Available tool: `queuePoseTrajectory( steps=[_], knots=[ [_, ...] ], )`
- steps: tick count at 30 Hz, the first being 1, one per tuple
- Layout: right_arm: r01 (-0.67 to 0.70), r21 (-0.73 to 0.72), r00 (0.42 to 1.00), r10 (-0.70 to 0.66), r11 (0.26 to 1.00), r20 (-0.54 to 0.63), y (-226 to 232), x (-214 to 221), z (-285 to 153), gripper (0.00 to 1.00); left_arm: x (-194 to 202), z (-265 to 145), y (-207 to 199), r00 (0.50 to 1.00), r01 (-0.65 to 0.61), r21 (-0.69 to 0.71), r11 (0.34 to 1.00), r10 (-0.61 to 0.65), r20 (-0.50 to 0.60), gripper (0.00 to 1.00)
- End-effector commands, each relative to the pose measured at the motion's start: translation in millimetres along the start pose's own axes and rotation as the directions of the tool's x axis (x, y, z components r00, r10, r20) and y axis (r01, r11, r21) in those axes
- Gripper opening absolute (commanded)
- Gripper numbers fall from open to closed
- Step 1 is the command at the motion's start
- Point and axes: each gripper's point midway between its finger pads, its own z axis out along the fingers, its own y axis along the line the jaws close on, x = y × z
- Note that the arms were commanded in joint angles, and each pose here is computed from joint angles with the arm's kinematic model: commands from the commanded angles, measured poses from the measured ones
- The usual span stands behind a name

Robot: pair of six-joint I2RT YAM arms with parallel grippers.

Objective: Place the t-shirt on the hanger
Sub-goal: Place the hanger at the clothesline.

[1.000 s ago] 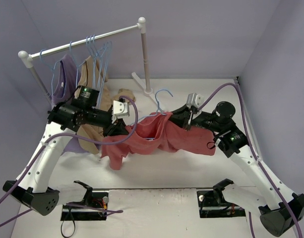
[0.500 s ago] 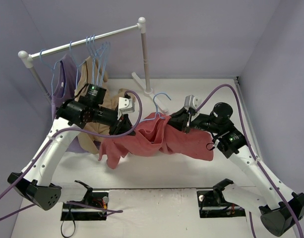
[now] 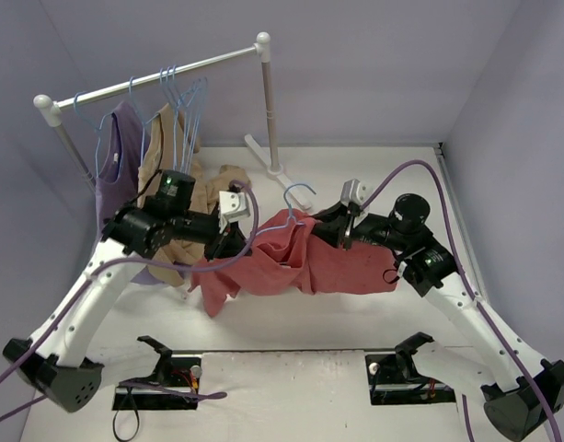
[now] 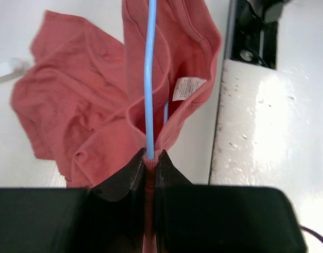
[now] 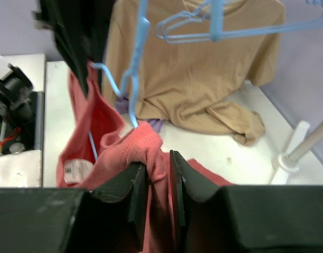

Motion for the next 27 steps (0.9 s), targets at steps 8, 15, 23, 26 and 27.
queuePoseTrajectory(
  steps=[8, 15, 23, 26, 27],
  knots=[
    [0.107, 0.247, 0.994, -0.096, 0.963, -0.055, -39, -4, -25, 0.7, -33, -25, 14, 0.975, -0.046, -0.263, 0.964, 0.101, 0.199, 0.0],
    [0.164, 0.429, 0.985, -0.122, 0.888, -0.123, -56, -16, -61, 0.84, -48, -39, 18, 0.967, -0.051, -0.328, 0.943, 0.129, 0.219, 0.0],
    [0.143, 0.698, 0.985, -0.167, 0.702, -0.034, -79, -93, -119, 0.87, -114, -81, 16, 0.923, -0.04, -0.443, 0.896, 0.204, 0.328, 0.0],
    [0.099, 0.775, 0.986, -0.166, 0.625, 0.007, -87, -115, -139, 0.87, -168, -116, 1, 0.869, -0.044, -0.474, 0.879, 0.268, 0.417, 0.0],
    [0.088, 0.786, 0.986, -0.165, 0.611, 0.018, -88, -119, -142, 0.87, -184, -121, -2, 0.859, -0.043, -0.465, 0.884, 0.27, 0.434, 0.0]
  ],
)
